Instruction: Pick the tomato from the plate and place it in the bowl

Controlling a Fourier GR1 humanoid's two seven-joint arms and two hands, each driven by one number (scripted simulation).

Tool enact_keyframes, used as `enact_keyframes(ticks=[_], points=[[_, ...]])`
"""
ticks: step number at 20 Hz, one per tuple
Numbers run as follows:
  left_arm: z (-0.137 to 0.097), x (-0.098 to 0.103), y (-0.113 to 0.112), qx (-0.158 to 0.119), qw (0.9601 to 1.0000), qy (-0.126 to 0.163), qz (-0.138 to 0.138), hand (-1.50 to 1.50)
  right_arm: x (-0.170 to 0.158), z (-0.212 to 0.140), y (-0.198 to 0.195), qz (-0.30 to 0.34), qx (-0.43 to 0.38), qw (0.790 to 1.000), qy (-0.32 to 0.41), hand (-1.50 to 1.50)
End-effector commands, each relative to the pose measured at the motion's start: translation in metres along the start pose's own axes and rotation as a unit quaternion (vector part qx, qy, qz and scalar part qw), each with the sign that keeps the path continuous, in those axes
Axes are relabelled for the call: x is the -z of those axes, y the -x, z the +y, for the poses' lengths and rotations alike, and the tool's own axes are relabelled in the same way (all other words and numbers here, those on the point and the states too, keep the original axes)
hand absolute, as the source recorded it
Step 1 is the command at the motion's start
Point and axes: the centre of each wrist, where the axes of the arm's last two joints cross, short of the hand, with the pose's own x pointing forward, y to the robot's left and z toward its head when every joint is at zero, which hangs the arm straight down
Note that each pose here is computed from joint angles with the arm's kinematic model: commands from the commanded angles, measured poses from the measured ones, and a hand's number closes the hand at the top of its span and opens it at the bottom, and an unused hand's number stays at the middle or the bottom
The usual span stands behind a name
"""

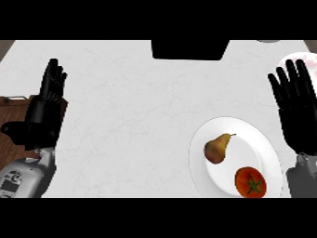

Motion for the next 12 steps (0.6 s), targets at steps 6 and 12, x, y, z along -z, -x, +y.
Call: enact_keyframes(ticks=[6, 12], points=[[0.061, -0.019, 0.031, 0.073, 0.9924, -0.037, 0.091, 0.0, -0.031, -0.009, -0.102, -0.241, -0.299, 0.915, -0.122, 1.5], [0.077, -0.023, 0.039, 0.059, 0.9885, -0.053, 0.129, 0.0, -0.106, -0.079, -0.043, -0.065, -0.497, 0.857, 0.118, -1.5]])
